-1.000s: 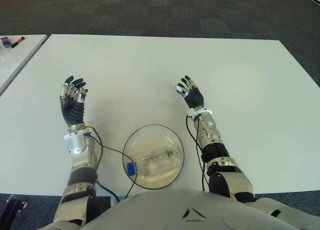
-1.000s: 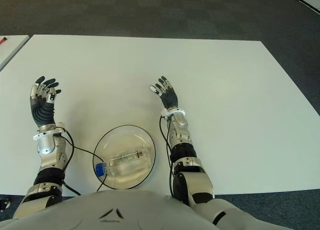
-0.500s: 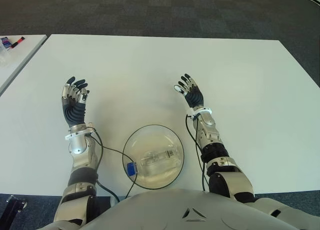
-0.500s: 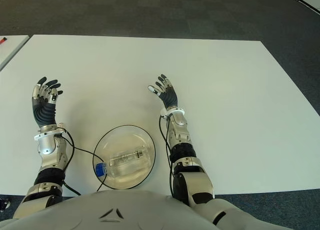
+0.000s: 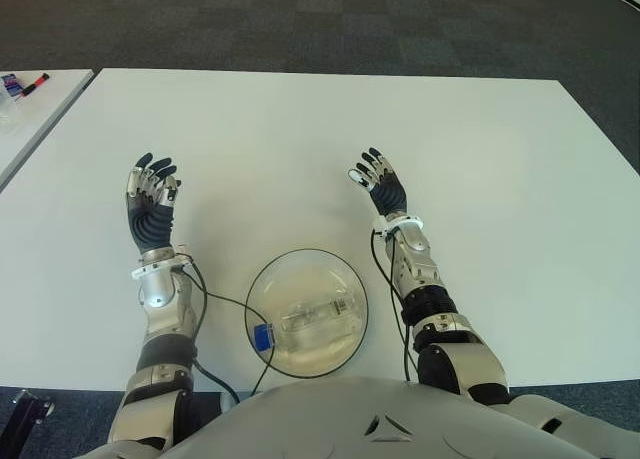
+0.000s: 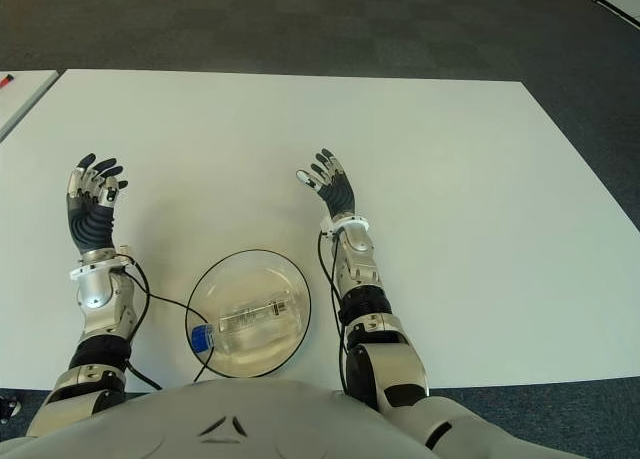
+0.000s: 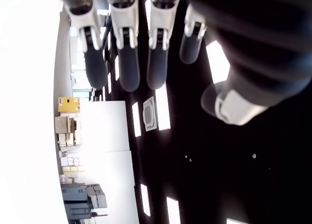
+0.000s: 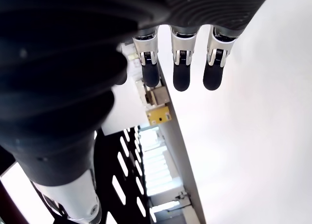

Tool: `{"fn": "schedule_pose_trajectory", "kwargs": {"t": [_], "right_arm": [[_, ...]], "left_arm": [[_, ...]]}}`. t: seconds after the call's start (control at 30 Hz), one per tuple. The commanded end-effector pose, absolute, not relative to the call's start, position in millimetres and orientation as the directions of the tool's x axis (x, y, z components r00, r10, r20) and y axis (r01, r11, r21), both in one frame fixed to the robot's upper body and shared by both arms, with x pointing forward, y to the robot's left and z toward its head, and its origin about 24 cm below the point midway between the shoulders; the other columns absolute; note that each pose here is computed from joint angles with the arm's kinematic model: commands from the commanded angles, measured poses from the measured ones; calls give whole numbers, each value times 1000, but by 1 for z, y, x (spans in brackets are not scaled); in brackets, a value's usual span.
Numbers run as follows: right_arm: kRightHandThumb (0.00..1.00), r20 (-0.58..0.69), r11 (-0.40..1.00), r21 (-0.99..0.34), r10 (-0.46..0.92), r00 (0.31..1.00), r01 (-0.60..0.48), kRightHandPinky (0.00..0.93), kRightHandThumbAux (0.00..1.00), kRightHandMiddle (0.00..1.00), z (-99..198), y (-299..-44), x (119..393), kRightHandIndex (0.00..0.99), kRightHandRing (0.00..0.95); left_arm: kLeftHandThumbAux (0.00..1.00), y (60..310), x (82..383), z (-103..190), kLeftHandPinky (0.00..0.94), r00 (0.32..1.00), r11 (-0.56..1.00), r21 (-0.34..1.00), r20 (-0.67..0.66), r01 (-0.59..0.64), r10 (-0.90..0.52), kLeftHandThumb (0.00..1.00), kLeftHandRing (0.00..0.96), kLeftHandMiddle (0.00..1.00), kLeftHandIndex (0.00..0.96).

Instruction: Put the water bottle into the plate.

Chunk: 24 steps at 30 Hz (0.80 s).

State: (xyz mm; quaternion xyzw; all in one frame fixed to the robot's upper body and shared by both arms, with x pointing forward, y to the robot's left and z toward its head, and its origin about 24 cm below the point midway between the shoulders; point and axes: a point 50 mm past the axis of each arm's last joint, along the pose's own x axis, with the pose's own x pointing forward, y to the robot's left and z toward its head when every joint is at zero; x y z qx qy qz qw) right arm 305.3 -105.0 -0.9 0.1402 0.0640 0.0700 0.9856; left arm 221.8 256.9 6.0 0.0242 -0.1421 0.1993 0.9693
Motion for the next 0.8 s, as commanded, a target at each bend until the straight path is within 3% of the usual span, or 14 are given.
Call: {"fn": "schedule_pose_trajectory", "kwargs": {"t": [0.03, 0.2, 0.47, 0.8], "right_arm": [[171, -124, 945, 301, 173, 977, -129, 119, 821, 90, -8, -93, 298, 73, 85], [134, -123, 947, 287, 187, 975, -146, 90, 820, 66, -8, -90, 298, 53, 58], [89, -133, 953, 246, 213, 968, -176, 53, 811, 28, -11, -86, 298, 14, 21], [61, -142, 962, 185, 230, 963, -202, 19, 788, 1, -16, -85, 296, 0, 0]], "left_arm": [[650, 246, 225, 3, 282, 903, 934, 9, 260, -358, 343, 487, 255, 247, 157], [683, 222, 231, 0, 213, 913, 943, -25, 241, -332, 328, 410, 191, 200, 141], [737, 214, 236, -5, 137, 921, 938, -66, 177, -339, 346, 313, 115, 130, 115], [792, 198, 234, 0, 78, 936, 954, -34, 188, -297, 298, 193, 45, 53, 74]]}}
